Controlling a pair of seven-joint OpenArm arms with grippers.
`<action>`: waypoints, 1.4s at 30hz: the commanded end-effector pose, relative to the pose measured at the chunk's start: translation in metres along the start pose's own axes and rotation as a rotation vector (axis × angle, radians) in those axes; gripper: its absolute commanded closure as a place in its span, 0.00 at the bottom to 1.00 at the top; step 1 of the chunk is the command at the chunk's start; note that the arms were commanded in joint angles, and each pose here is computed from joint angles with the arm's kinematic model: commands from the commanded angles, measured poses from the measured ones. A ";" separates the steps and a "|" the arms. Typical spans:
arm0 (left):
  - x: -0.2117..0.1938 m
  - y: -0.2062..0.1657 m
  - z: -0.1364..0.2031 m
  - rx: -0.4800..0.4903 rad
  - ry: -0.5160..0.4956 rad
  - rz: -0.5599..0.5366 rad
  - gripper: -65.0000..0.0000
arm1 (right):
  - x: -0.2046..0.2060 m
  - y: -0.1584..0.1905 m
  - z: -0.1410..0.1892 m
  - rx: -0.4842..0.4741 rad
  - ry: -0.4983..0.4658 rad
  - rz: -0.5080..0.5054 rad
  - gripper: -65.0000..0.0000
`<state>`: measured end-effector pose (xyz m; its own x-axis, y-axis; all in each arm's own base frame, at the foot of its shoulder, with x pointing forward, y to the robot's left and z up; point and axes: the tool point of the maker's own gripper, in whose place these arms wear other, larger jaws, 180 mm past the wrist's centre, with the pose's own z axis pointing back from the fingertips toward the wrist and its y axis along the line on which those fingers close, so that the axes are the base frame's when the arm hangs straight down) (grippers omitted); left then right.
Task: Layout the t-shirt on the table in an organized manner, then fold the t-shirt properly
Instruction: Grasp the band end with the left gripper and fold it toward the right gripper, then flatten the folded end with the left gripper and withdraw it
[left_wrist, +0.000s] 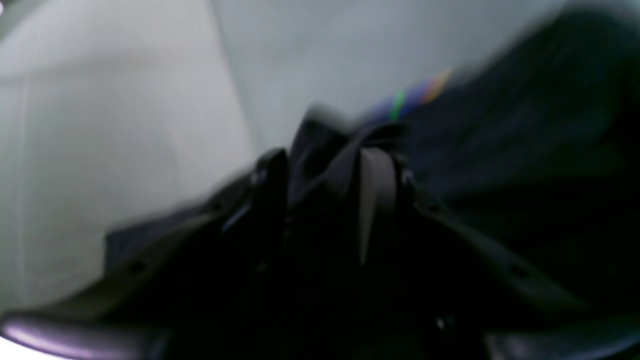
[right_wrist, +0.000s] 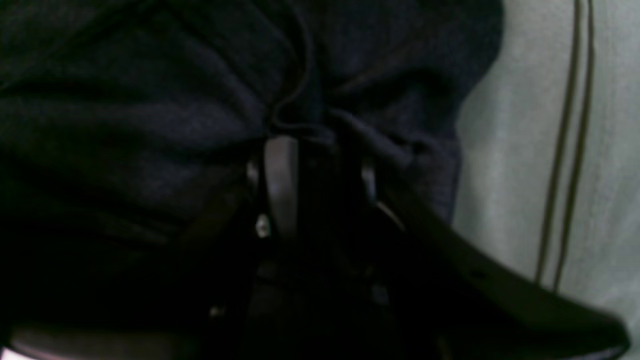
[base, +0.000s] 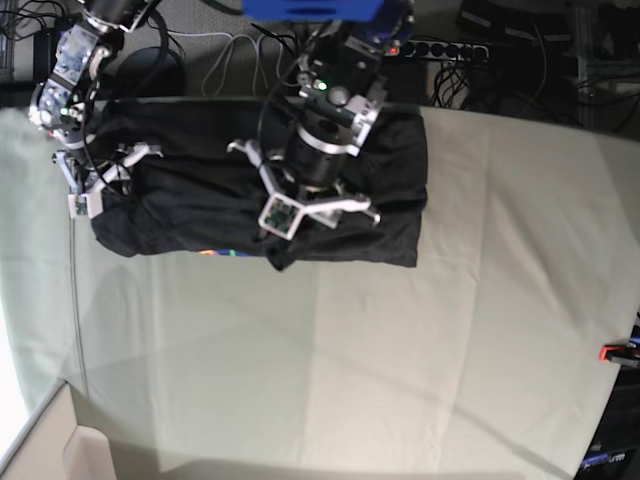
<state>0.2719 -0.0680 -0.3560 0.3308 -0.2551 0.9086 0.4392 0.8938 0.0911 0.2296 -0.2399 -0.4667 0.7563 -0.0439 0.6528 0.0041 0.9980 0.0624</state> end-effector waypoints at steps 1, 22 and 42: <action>0.019 0.011 0.006 0.023 -0.064 0.026 0.66 | 0.008 -0.003 0.001 -0.005 -0.019 0.009 0.74; -0.079 0.030 0.018 -0.008 0.166 0.151 0.66 | 0.012 0.011 -0.005 0.028 -0.021 0.032 0.74; -0.043 0.141 0.023 0.255 0.052 0.173 0.65 | 0.013 0.004 -0.003 0.017 -0.018 0.039 0.74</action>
<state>0.2945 0.0791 -0.3848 0.4695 -0.1088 0.8762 0.1508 0.9877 0.0418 0.2356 -0.2355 -0.4664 0.7601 -0.0089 0.6498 -0.0320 0.9982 0.0512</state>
